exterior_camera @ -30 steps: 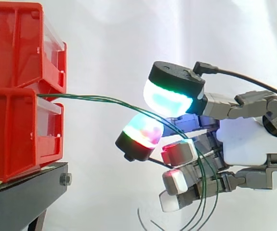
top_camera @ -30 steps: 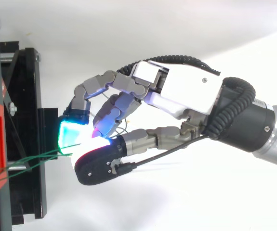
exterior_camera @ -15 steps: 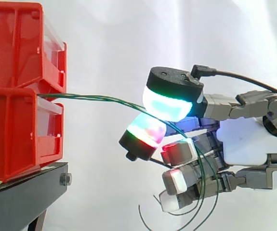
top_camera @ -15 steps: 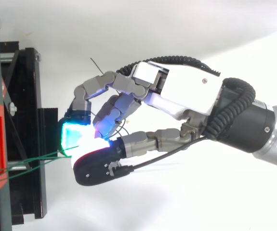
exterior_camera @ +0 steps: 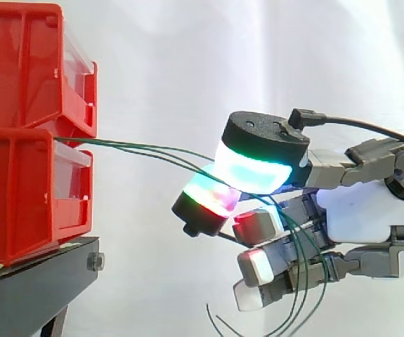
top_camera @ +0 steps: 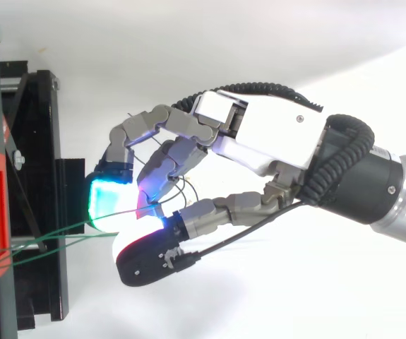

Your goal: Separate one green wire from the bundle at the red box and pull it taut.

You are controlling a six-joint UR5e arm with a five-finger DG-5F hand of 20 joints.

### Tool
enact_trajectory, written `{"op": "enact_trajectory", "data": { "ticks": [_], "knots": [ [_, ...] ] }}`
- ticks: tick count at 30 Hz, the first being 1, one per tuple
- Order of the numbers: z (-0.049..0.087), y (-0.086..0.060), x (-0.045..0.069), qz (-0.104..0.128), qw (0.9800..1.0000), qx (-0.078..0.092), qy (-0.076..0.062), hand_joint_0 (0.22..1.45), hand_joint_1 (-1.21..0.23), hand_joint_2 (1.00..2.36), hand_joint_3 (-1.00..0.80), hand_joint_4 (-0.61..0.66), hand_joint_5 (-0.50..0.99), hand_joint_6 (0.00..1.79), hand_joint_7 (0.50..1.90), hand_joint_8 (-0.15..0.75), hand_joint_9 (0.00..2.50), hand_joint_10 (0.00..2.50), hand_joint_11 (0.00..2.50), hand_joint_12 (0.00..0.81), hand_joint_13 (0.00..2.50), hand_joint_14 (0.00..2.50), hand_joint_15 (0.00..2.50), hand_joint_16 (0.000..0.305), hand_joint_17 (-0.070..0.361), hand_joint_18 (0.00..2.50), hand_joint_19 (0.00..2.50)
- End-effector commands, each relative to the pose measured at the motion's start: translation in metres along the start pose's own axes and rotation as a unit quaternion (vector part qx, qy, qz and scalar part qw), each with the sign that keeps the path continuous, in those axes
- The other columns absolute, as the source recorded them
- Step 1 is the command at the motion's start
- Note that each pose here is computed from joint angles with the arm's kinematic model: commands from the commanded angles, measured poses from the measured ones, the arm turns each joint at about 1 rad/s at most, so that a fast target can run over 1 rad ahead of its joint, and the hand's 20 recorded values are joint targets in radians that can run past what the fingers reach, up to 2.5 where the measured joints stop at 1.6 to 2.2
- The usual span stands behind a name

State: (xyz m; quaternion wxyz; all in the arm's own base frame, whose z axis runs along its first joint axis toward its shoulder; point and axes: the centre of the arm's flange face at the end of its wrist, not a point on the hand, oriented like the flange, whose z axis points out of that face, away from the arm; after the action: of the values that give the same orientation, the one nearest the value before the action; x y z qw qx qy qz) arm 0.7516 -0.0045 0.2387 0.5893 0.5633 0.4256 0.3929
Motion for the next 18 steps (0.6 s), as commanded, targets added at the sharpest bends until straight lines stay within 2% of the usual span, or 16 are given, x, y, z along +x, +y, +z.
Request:
{"op": "enact_trajectory", "data": {
  "ticks": [1,2,4,5,6,8,12,18],
  "knots": [
    [-0.0003,-0.0003,-0.0001,0.005,1.0,0.002,0.001,0.57,-0.85,1.0,-0.5,0.09,-0.17,0.88,0.95,0.266,1.14,0.03,1.17,0.329,0.94,0.03,0.76,0.055,0.124,0.63,0.73],
    [-0.0003,-0.0003,-0.0001,0.006,1.0,0.002,0.001,0.57,-0.84,1.0,-0.5,0.09,-0.17,0.88,0.96,0.269,1.14,0.03,1.16,0.33,0.95,0.03,0.76,0.055,0.124,0.63,0.73],
    [-0.0003,-0.0003,-0.0001,0.007,1.0,0.002,0.001,0.5,-0.69,1.0,-0.5,0.1,-0.16,0.87,0.96,0.288,1.18,0.03,1.14,0.36,0.98,0.03,0.75,0.06,0.135,0.66,0.74],
    [-0.0003,-0.0003,-0.0001,0.007,1.0,0.002,0.001,0.51,-0.57,1.0,-0.5,0.1,-0.16,0.86,0.97,0.292,1.2,0.03,1.15,0.361,0.99,0.03,0.75,0.06,0.135,0.66,0.74],
    [0.0001,-0.0003,-0.0011,0.008,1.0,0.002,0.0,0.51,-0.57,1.0,-0.5,0.1,-0.16,0.86,0.97,0.292,1.2,0.03,1.14,0.363,0.99,0.03,0.75,0.06,0.135,0.66,0.75],
    [0.0,0.0008,-0.0013,0.008,1.0,0.001,0.0,0.54,-0.47,1.0,-0.5,0.1,-0.16,0.85,0.99,0.286,1.2,0.03,1.15,0.362,0.99,0.03,0.77,0.059,0.132,0.66,0.75],
    [0.0,0.0008,-0.0013,0.008,1.0,0.001,0.0,0.58,-0.46,1.0,-0.45,0.09,-0.16,0.84,1.02,0.279,1.2,0.03,1.15,0.352,0.98,0.03,0.76,0.057,0.129,0.65,0.76],
    [0.0019,0.0022,-0.0027,0.009,1.0,0.0,-0.002,0.61,-0.57,1.02,-0.3,0.09,-0.17,0.85,1.06,0.28,1.18,0.03,1.18,0.353,0.97,0.03,0.76,0.057,0.129,0.65,0.75]
  ]
}}
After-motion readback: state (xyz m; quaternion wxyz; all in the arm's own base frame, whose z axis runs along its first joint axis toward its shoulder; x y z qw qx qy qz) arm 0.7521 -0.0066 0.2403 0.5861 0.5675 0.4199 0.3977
